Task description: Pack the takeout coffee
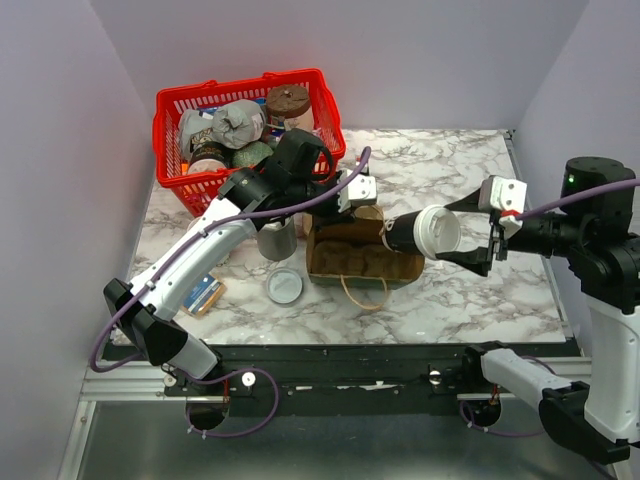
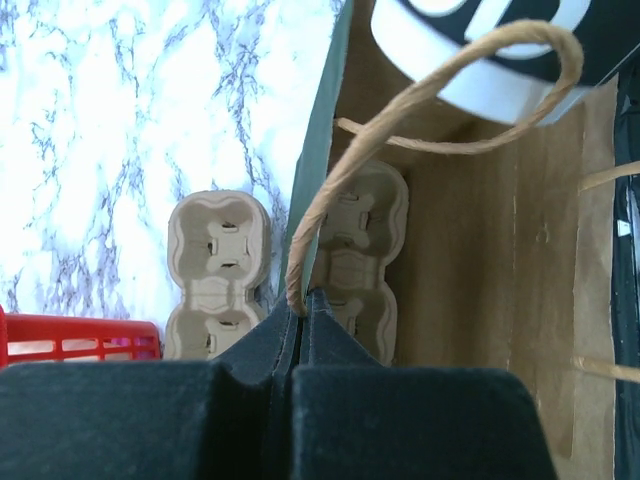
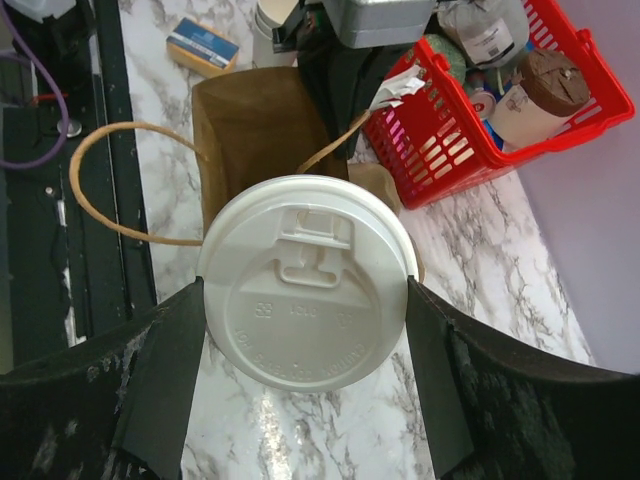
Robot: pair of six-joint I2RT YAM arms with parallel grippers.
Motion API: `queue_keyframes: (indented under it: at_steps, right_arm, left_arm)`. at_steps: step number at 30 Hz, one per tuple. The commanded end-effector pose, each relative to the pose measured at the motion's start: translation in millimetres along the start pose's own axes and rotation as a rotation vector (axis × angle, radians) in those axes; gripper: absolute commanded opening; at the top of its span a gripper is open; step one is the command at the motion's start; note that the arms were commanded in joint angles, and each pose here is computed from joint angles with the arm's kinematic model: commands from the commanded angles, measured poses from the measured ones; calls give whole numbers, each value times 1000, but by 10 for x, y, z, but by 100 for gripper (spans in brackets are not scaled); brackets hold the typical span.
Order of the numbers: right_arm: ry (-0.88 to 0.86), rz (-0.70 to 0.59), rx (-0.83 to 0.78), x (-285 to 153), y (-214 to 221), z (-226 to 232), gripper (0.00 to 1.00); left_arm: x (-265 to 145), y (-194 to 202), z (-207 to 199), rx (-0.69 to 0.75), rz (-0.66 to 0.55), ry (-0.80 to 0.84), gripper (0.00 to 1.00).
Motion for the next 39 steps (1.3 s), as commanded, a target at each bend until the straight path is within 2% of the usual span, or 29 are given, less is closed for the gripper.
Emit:
queue_keyframes:
  at_steps: [1, 13, 19, 24, 29, 34, 39]
  right_arm:
    - [-80, 89, -42, 13, 253, 154, 1]
    - [-111, 149, -172, 9, 423, 221, 1]
    - [-187, 175, -143, 120, 611, 346, 1]
    - [-171, 190, -134, 237, 666, 301, 1]
    - [-172, 193, -174, 480, 608, 249, 1]
    - [-209, 299, -219, 835, 691, 357, 1]
    - [-117, 323, -238, 1016, 633, 227, 1]
  left_arm:
    - [34, -49, 81, -16, -13, -42, 0]
    - [107, -95, 138, -99, -22, -64, 0]
    - [148, -117, 133, -131, -41, -49, 0]
    - [149, -101, 117, -135, -42, -54, 0]
    - [153, -91, -11, -94, -28, -54, 0]
    - [154, -103, -80, -85, -18, -67, 0]
    - [140, -100, -107, -85, -13, -90, 0]
Point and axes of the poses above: each gripper's point midway between its finger pads, its own x axis out along the fingers, its own z axis along the line the jaws close on, y = z × x, the point moved 5 cm from there along -x, back along the fingers, and after that the axes turned 2 degrees about x, right-handed, at the moved point
